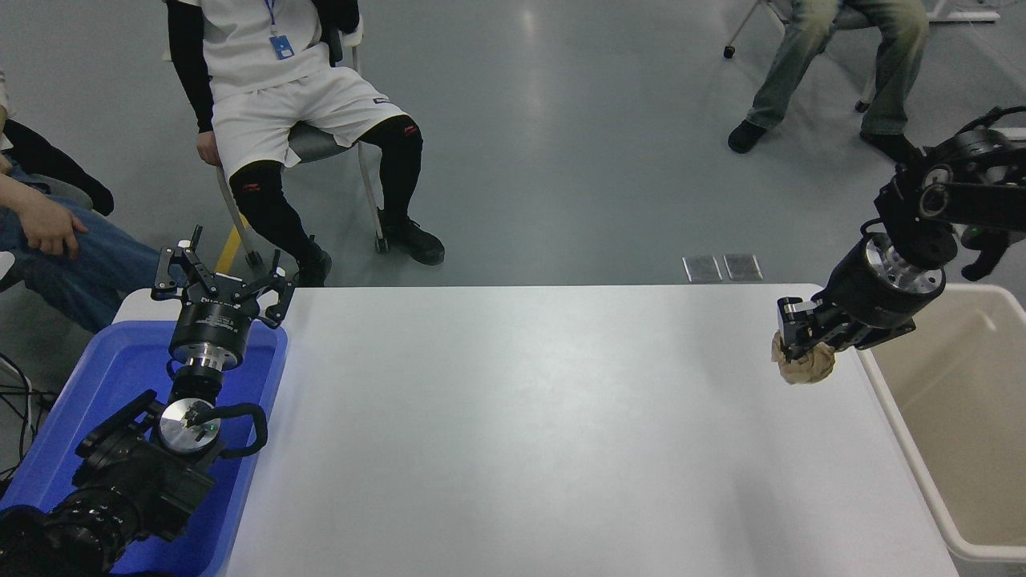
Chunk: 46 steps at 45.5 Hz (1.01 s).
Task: Pick up paper ball place in dustbin
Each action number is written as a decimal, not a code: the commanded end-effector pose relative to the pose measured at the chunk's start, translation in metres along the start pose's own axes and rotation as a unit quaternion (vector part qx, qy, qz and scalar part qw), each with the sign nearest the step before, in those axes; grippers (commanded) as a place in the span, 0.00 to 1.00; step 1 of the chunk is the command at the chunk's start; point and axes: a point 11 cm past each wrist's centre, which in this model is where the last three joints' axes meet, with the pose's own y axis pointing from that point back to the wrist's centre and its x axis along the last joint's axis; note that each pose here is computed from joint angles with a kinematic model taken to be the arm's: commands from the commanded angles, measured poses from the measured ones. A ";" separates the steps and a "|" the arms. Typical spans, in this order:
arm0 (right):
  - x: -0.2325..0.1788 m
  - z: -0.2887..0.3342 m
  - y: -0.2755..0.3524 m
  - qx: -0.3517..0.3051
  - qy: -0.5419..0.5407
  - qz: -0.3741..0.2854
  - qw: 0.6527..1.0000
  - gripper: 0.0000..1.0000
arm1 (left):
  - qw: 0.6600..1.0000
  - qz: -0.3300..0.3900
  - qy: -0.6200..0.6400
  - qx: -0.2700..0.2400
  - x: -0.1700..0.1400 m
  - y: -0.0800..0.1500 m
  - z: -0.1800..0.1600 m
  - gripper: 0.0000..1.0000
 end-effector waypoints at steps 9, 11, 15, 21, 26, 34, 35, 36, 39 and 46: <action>0.032 0.010 0.077 -0.025 -0.001 0.088 0.996 0.00 | 1.000 0.000 0.000 0.000 0.000 0.000 0.000 0.99; 0.033 0.011 0.081 -0.027 0.000 0.092 0.995 0.00 | 1.000 0.000 0.000 0.000 0.000 0.000 0.000 0.99; 0.034 0.011 0.085 -0.030 0.000 0.095 0.995 0.00 | 1.000 0.000 0.000 0.000 0.000 0.000 0.000 0.99; 0.034 0.015 0.084 -0.035 -0.001 0.095 0.995 0.00 | 1.000 0.000 0.000 0.000 0.000 0.000 0.000 0.99; 0.029 0.036 0.077 -0.063 -0.014 0.083 0.994 0.00 | 1.000 0.000 0.000 0.000 0.000 0.000 0.000 0.99; 0.026 0.098 0.071 -0.105 -0.079 0.088 0.987 0.00 | 1.000 0.000 0.000 0.000 0.000 0.000 0.000 0.99; 0.025 0.107 0.072 -0.109 -0.091 0.091 0.986 0.00 | 1.000 0.000 0.000 0.000 0.000 0.000 0.000 0.99; 0.024 0.115 0.071 -0.112 -0.099 0.093 0.984 0.00 | 1.000 0.000 0.000 0.000 0.000 0.000 0.000 0.99; 0.020 0.139 0.070 -0.125 -0.124 0.098 0.979 0.00 | 1.000 0.000 0.000 0.000 0.000 0.000 0.000 0.99; 0.005 0.198 0.065 -0.164 -0.184 0.106 0.963 0.00 | 1.000 0.001 0.000 0.000 0.000 0.000 0.000 0.99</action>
